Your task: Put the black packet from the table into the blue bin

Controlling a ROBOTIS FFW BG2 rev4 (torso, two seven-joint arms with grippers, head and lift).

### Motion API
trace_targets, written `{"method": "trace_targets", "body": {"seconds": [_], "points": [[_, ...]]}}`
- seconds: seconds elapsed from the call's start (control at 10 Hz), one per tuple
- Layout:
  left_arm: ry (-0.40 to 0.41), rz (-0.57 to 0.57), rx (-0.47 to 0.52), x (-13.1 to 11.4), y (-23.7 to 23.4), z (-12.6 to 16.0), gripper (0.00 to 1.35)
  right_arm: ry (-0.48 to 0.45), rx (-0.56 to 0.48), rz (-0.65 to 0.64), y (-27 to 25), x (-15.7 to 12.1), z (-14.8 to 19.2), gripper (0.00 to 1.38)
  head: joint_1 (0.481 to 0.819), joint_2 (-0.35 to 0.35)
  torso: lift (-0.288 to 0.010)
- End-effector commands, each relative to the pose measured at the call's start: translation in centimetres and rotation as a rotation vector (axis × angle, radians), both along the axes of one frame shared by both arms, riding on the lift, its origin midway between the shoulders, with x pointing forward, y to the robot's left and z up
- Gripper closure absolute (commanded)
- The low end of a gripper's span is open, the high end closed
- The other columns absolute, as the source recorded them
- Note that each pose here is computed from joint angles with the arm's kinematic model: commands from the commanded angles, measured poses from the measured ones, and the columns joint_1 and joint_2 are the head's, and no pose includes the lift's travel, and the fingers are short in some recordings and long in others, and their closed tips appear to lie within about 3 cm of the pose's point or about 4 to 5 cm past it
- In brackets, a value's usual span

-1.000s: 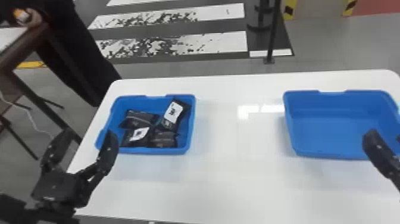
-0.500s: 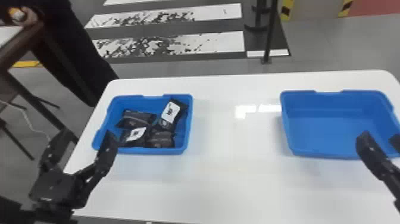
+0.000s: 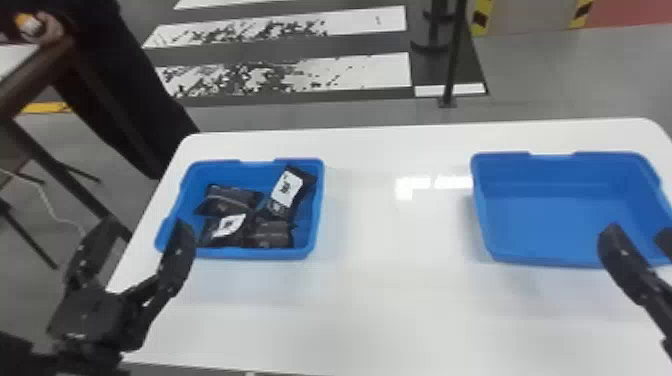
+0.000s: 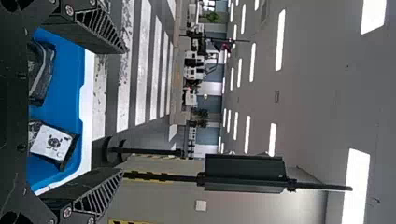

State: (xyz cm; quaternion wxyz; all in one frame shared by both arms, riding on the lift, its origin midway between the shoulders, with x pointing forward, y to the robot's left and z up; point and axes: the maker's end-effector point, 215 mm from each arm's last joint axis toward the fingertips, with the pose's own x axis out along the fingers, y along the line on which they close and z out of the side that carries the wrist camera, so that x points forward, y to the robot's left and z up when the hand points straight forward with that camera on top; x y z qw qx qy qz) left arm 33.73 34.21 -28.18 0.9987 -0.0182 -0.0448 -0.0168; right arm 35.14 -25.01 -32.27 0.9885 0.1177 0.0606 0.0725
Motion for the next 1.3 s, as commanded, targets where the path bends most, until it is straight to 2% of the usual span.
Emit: {"method": "trace_targets", "body": {"seconds": [0.0,1.2], "points": [[0.003,-0.001,-0.003,0.0,0.0,0.0,0.13,0.003,0.001,-0.001,0.0,-0.1,-0.1,0.51,0.695,0.155,-0.11],[0.013,-0.005,-0.018,0.2,-0.3,-0.2,0.13,-0.008,-0.024,-0.007,-0.1,-0.3,0.9,0.51,0.695,0.151,-0.11]]}}
